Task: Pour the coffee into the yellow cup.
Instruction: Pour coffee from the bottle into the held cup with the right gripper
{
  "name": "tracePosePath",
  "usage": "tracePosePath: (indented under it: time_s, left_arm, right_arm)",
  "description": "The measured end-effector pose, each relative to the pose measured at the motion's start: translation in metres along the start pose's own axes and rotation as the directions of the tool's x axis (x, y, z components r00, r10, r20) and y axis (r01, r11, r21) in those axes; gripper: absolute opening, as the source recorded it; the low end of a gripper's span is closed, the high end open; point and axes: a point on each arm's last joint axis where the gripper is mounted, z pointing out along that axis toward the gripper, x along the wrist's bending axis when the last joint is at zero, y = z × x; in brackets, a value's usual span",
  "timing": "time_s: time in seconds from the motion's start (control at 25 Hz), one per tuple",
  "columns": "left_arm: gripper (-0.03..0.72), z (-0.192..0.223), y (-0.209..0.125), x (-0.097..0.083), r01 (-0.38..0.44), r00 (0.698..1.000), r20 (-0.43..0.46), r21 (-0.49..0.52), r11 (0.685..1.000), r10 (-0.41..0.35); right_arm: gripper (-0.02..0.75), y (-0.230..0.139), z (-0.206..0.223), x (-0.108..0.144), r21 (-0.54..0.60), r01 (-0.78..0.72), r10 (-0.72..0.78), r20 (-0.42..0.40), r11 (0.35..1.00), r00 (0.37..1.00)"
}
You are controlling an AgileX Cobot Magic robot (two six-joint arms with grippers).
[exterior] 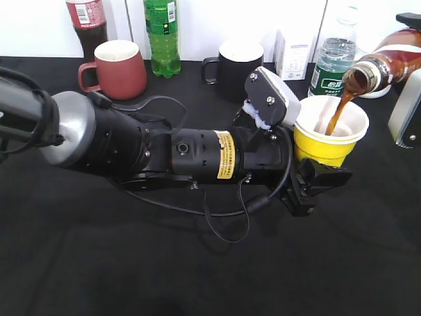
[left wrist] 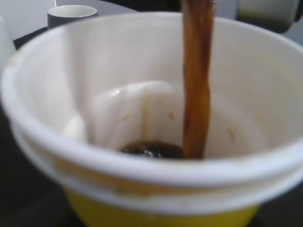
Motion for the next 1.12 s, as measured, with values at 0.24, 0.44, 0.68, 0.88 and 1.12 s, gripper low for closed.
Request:
tracePosePath:
  time_s: [0.24, 0.44, 0.68, 0.88, 1.12]
  left_arm:
    - [0.453, 0.0000, -0.0001, 0.0001, 0.000, 1.000, -0.001, 0.001, 1.000, 0.000]
    - [0.453, 0.0000, -0.0002, 0.0001, -0.001, 1.000, -0.001, 0.003, 1.000, 0.001]
    - [0.453, 0.0000, -0.0002, 0.0001, -0.001, 1.000, -0.001, 0.003, 1.000, 0.001]
    - [0.453, 0.0000, -0.0003, 0.0000, -0.001, 1.000, 0.000, 0.003, 1.000, 0.001]
    - [0.452, -0.0001, 0.0033, -0.0021, 0.000, 1.000, 0.023, -0.036, 0.999, 0.001]
  right_arm:
    - [0.528, 0.0000, 0.0000, 0.0000, 0.000, 0.044, -0.044, 0.000, 0.999, 0.999]
    - [0.528, 0.0000, 0.0000, 0.0000, 0.000, 0.069, -0.069, 0.000, 0.998, 0.998]
    - [0.528, 0.0000, 0.0000, 0.0000, 0.000, 0.073, -0.073, 0.000, 0.997, 0.997]
    - [0.528, 0.0000, 0.0000, 0.0000, 0.000, 0.083, -0.083, 0.000, 0.997, 0.997]
    - [0.528, 0.0068, -0.0004, 0.0030, -0.068, -0.186, 0.184, -0.046, 0.980, 0.982]
